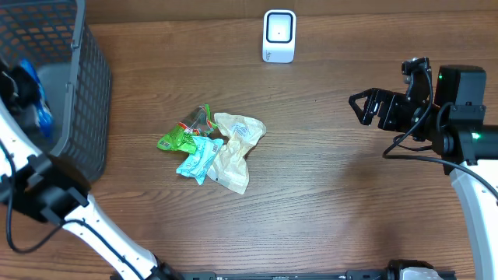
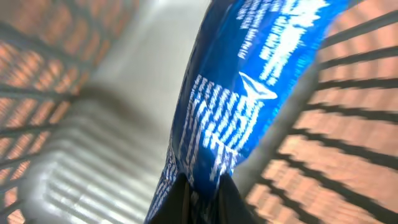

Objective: Scan the item barcode
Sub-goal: 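Reach the left gripper into the basket and grasp the blue Oreo pack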

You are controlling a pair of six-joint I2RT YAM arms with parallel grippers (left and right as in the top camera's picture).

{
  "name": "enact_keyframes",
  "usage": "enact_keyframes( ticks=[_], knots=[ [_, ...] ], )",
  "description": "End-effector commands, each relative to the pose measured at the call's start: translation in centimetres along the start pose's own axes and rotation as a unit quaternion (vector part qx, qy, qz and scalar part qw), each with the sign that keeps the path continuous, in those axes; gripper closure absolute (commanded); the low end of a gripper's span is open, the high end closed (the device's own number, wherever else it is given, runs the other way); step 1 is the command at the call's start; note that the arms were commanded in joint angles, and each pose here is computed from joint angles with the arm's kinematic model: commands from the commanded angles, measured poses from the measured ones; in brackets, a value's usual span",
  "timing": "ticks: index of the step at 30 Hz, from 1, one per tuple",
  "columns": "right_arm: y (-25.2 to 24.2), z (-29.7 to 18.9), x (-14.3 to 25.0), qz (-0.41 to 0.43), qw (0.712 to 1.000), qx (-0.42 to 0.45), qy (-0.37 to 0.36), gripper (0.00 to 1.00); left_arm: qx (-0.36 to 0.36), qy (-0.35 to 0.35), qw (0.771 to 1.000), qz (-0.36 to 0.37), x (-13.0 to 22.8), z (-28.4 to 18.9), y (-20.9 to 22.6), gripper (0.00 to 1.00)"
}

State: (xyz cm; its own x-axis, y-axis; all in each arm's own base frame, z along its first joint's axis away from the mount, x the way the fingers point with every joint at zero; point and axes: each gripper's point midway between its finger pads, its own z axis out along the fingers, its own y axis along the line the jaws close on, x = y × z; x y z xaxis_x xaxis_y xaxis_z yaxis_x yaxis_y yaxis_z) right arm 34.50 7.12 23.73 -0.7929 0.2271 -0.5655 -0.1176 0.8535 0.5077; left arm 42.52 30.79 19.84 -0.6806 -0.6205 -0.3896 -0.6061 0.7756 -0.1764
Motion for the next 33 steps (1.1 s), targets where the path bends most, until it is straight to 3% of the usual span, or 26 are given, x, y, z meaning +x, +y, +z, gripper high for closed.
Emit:
enact_keyframes(
  ticks=[1, 6, 10, 18, 21, 24, 25, 28, 30, 33],
  knots=[
    [0.3, -0.3, -0.3, -0.003, 1.000, -0.005, -0.005, 0.00, 0.081, -0.103, 0.991, 0.012, -2.1, -9.8, -4.5, 0.96],
    [0.3, -0.3, -0.3, -0.003, 1.000, -0.005, -0.006, 0.00, 0.139, -0.154, 0.977, 0.054, -0.6, -17.3, -8.8, 0.96],
    [0.3, -0.3, -0.3, -0.003, 1.000, -0.005, -0.006, 0.00, 0.164, -0.154, 0.965, 0.133, 3.8, -21.9, -14.0, 0.96],
    [0.3, -0.3, -0.3, -0.003, 1.000, -0.005, -0.006, 0.00, 0.223, -0.037, 0.937, 0.267, 13.4, -21.4, -23.5, 0.96],
    [0.3, -0.3, -0.3, -0.003, 1.000, -0.005, -0.005, 0.00, 0.162, -0.041, 0.941, 0.296, 13.9, -19.9, -24.1, 0.96],
    [0.3, -0.3, -0.2, -0.002, 1.000, -0.004, -0.004, 0.00, 0.088, -0.070, 0.961, 0.254, 12.0, -19.2, -22.8, 0.95],
    [0.3, -0.3, -0.2, -0.002, 1.000, -0.004, -0.004, 0.00, 0.077, -0.080, 0.963, 0.245, 11.4, -19.2, -22.5, 0.92],
    [0.3, -0.3, -0.2, -0.002, 1.000, -0.005, -0.004, 0.00, 0.068, -0.097, 0.967, 0.226, 10.1, -19.3, -21.5, 0.64],
    [0.3, -0.3, -0.2, -0.002, 1.000, -0.005, -0.004, 0.00, 0.059, -0.104, 0.969, 0.215, 9.2, -19.2, -20.4, 0.50],
    [0.3, -0.3, -0.2, -0.002, 1.000, -0.005, -0.004, 0.00, 0.021, -0.120, 0.975, 0.186, 7.4, -19.2, -17.5, 0.45]
  ],
)
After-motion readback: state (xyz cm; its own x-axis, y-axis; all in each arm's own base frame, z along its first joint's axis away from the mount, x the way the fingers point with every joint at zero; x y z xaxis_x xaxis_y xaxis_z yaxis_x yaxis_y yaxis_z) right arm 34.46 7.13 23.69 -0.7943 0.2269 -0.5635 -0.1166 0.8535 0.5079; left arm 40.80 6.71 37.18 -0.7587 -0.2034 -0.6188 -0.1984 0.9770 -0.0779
